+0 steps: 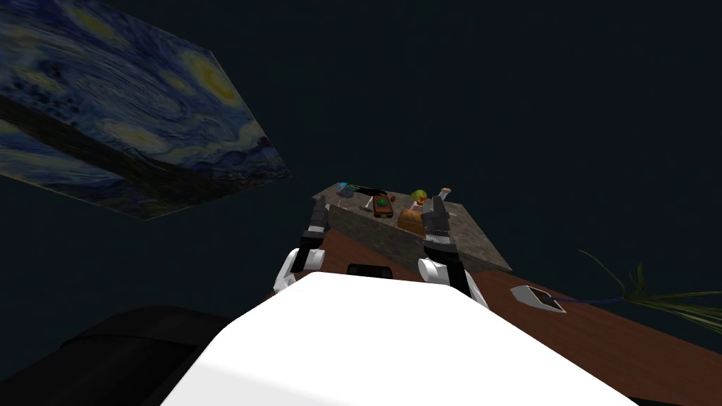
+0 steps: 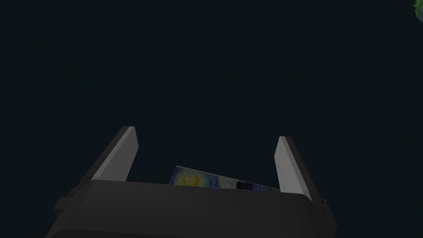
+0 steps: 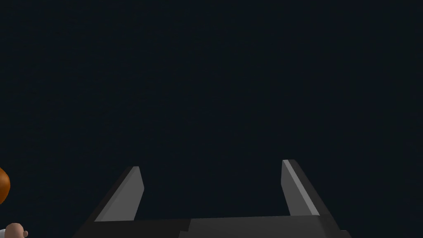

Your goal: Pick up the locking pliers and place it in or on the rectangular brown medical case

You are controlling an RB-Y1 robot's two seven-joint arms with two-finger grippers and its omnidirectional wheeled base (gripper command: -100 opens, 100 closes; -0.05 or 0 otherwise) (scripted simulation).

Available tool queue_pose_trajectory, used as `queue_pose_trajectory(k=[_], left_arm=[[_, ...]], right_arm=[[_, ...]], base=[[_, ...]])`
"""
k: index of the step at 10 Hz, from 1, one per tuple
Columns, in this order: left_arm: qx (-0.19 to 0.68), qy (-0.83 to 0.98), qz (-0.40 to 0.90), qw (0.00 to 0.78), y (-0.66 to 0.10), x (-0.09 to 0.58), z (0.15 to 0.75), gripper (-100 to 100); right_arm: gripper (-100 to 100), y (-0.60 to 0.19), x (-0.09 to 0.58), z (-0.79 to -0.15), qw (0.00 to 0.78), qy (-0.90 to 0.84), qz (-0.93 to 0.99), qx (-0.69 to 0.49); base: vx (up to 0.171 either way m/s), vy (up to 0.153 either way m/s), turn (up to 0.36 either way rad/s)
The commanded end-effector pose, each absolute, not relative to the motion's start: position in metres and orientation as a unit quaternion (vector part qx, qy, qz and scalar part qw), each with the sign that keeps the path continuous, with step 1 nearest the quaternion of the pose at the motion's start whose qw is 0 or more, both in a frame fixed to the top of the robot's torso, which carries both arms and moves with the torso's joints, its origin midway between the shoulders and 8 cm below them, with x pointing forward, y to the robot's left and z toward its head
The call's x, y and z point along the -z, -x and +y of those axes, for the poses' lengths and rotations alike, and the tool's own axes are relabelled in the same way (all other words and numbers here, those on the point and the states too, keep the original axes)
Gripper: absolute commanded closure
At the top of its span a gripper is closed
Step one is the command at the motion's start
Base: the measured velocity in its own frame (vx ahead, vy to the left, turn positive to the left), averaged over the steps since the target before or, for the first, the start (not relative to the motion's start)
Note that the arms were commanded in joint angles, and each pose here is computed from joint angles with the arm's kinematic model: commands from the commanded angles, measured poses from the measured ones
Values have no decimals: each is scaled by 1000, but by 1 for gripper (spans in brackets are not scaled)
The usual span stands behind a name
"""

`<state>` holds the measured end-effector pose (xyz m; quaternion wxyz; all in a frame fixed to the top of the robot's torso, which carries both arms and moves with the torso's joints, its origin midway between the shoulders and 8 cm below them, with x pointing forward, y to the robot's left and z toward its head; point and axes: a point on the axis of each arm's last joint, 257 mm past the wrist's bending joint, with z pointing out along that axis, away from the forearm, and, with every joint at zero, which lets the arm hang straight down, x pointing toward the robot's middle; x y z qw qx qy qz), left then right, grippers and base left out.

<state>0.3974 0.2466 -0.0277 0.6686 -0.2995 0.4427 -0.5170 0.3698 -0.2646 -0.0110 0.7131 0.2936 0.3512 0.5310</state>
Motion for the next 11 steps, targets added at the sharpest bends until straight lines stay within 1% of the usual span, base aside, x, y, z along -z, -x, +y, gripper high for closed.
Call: queue_pose_trajectory(k=[1,4,11], left_arm=[[512,313,454,659,-407,36,249,-100],[497,339,471,645,-418,53,254,-100],[471,393,500,611,-442,85,264,-100]], right_arm=[[0,-370,11,-265,713,-294,351,-531],[0,-370,11,-265,713,-294,351,-531],[0,-370,11,-265,713,-294,351,-531]], base=[[6,84,-116],[10,77,-82],[-1,54,-67]])
